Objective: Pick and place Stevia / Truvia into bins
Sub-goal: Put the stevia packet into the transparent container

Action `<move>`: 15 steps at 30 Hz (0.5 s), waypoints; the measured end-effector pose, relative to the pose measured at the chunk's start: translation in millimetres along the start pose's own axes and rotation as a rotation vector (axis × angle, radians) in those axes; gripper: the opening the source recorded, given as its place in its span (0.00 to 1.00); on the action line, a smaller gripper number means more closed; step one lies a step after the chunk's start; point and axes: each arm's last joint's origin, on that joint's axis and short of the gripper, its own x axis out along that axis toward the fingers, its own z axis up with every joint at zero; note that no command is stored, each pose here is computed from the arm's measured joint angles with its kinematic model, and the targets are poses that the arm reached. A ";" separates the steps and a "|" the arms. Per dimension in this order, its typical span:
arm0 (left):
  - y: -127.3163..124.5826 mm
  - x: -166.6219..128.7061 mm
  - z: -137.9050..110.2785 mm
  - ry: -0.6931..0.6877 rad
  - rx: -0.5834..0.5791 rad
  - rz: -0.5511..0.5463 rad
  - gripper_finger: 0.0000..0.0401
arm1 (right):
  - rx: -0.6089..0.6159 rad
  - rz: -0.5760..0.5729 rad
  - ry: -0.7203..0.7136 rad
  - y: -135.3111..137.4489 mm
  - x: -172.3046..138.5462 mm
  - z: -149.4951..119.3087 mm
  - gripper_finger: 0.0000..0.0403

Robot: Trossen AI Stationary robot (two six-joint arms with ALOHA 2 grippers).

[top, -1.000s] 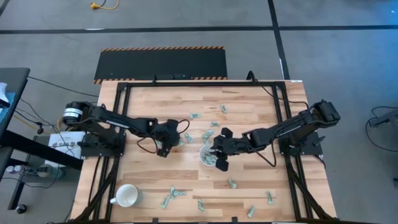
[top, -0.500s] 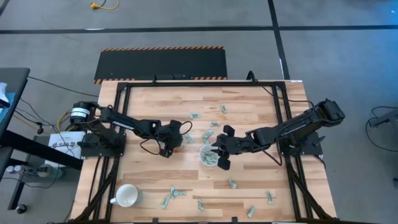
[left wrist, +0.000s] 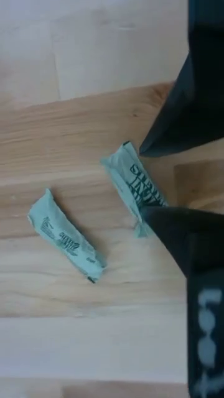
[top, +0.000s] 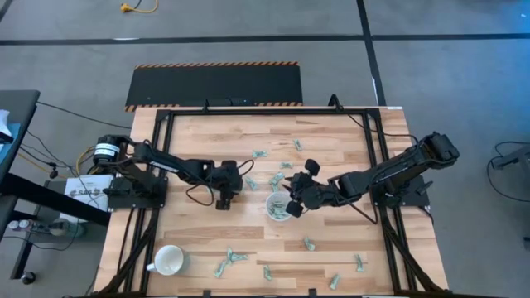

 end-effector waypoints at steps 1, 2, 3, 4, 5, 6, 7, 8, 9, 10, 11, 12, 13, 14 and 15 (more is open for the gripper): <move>-0.3 -0.1 -0.6 0.009 -0.019 -0.004 0.27 | 0.000 -0.003 -0.001 -0.1 0.0 0.1 0.24; -0.6 -0.3 -1.2 0.016 -0.034 -0.007 0.24 | 0.000 -0.004 -0.001 -0.3 0.2 0.1 0.24; -1.0 -0.5 -1.8 0.023 -0.044 -0.008 0.20 | 0.000 -0.004 -0.001 -0.3 0.2 0.0 0.24; -1.5 -0.7 -2.3 0.029 -0.053 -0.009 0.17 | 0.000 -0.004 -0.001 -0.3 0.2 0.0 0.24; -2.5 -0.8 -2.4 0.032 -0.052 -0.008 0.13 | -0.001 -0.004 -0.001 -0.3 0.2 0.1 0.24; -3.8 -0.8 -2.3 0.033 -0.048 -0.009 0.09 | -0.001 -0.005 -0.001 -0.3 0.2 0.1 0.24; -5.4 -0.9 -2.2 0.033 -0.040 -0.010 0.06 | 0.000 -0.005 -0.001 -0.4 0.2 0.1 0.24; -7.0 -0.9 -2.0 0.033 -0.030 -0.008 0.03 | 0.000 -0.005 -0.001 -0.5 0.3 0.1 0.24; -8.6 -0.8 -1.9 0.033 -0.021 -0.007 0.02 | 0.000 -0.005 -0.001 -0.5 0.3 0.1 0.24; -10.3 -1.4 -1.5 0.031 -0.014 -0.004 0.01 | -0.001 -0.005 -0.001 -0.5 0.3 0.1 0.24; -11.9 -2.1 -1.3 0.029 -0.008 -0.001 0.02 | -0.001 -0.005 0.000 -0.5 0.3 0.0 0.24; -13.3 -3.1 -1.4 0.030 -0.003 0.004 0.02 | -0.003 -0.006 0.002 -0.6 0.3 -0.3 0.24; -14.4 -5.1 -1.5 0.030 -0.001 0.005 0.02 | -0.005 -0.009 0.005 -0.7 0.3 -0.7 0.24; -15.4 -7.8 -2.1 0.033 0.000 0.004 0.02 | -0.009 -0.016 0.006 -1.0 0.4 -1.1 0.24; -16.5 -10.6 -2.3 0.032 0.001 0.002 0.01 | -0.015 -0.031 0.009 -1.7 0.4 -1.8 0.24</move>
